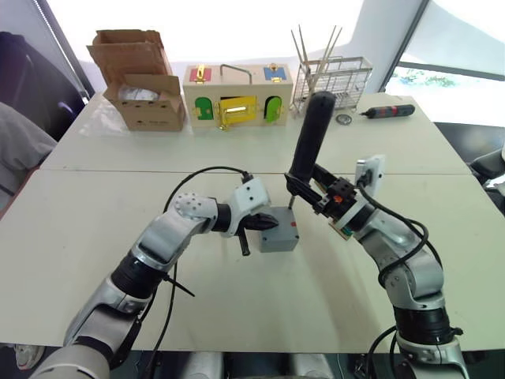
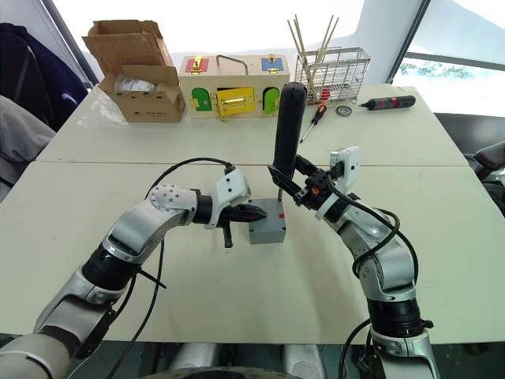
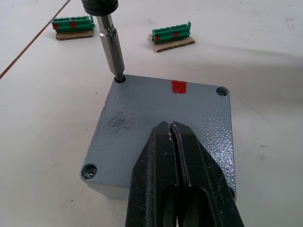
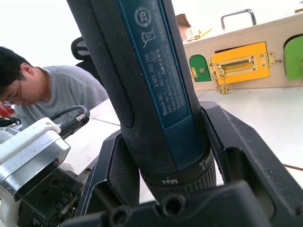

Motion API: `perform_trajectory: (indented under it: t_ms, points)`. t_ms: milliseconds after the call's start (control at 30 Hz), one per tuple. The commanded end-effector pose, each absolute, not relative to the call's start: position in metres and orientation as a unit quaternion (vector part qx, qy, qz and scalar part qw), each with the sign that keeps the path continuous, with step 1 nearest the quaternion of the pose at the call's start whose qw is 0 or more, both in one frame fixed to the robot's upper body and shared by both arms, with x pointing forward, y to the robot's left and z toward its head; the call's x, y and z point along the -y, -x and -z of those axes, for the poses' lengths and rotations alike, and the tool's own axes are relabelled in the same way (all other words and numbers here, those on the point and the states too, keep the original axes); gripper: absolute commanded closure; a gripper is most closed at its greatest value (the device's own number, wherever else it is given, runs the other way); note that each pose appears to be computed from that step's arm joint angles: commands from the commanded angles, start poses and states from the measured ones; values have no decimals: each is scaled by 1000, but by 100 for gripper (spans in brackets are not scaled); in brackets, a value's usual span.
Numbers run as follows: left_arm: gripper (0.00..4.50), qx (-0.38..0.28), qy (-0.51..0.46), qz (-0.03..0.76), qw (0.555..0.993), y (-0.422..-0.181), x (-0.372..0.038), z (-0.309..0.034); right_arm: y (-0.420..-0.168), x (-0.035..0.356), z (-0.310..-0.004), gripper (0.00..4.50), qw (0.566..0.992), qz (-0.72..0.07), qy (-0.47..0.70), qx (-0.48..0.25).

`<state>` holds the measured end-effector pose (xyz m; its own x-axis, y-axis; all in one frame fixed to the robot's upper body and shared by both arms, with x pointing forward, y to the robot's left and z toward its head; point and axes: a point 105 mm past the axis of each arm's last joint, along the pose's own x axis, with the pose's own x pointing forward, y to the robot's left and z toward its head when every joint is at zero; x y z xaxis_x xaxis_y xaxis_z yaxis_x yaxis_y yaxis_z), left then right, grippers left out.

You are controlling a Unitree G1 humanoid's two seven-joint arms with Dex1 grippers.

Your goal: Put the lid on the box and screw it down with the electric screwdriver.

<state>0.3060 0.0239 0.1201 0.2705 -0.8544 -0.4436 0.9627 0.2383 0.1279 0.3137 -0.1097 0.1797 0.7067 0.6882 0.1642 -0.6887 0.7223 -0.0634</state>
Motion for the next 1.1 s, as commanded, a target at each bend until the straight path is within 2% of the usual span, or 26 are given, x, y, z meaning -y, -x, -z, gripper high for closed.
perform_trajectory:
  t_ms: [33,267,433,1100]
  points:
    - [450,-205,-201,577,765,-303,-30,-88,-309,103,-150,274,921,-387,-11,27]
    - [450,-207,-200,574,766,-302,-33,-87,-310,104,-138,274,923,-385,-5,8]
    - [450,-208,-198,573,768,-303,-33,-87,-312,102,-116,274,924,-381,-7,-24]
    - [450,-214,-195,574,766,-300,-33,-84,-311,105,-105,274,928,-371,-12,-36]
